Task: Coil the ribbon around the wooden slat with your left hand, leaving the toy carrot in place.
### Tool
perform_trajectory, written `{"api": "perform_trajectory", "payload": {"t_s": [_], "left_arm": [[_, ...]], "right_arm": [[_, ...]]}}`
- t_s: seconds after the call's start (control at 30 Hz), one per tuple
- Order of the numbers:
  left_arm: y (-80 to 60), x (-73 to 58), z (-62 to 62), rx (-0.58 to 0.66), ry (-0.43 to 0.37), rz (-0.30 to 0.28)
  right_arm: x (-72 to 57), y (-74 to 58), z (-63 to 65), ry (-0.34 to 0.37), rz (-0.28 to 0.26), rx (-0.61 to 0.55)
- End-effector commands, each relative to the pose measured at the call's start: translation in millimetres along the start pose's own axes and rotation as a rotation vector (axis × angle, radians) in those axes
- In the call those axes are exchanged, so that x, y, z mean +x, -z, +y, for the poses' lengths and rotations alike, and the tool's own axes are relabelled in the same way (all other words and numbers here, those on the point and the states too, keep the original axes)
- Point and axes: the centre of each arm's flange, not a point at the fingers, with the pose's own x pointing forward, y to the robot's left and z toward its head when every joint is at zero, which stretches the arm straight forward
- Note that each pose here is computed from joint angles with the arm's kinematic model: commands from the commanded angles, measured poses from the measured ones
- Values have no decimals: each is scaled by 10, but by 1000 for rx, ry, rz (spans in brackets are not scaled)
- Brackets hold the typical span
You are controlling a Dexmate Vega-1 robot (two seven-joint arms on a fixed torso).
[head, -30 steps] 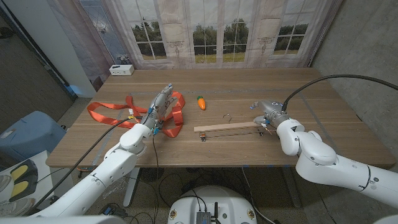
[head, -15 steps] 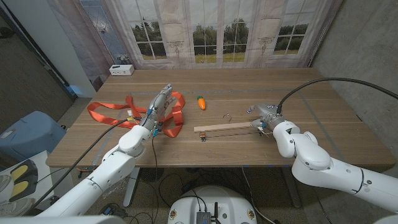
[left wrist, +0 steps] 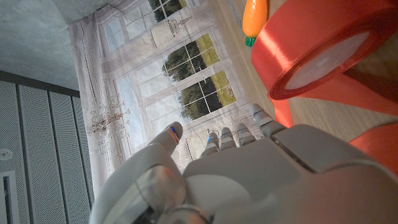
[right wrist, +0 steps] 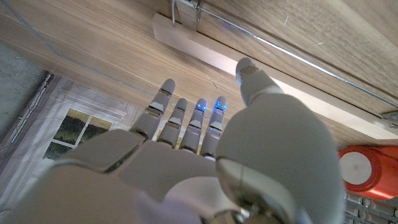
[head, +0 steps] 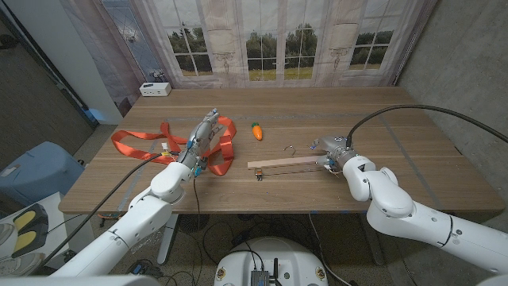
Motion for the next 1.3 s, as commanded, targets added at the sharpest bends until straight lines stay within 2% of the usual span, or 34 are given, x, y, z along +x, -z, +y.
{"api": "perform_trajectory", "payload": {"t_s": [0.03, 0.5, 1.3], "left_arm": [[6, -19, 5, 4, -8, 8], [20, -31, 10, 0, -13, 12], [-4, -27, -2, 3, -12, 14]], "right_arm": [[116, -29, 71, -23, -8, -22], [216, -52, 120, -53, 1, -74], [359, 4, 255, -128, 43, -119]]}}
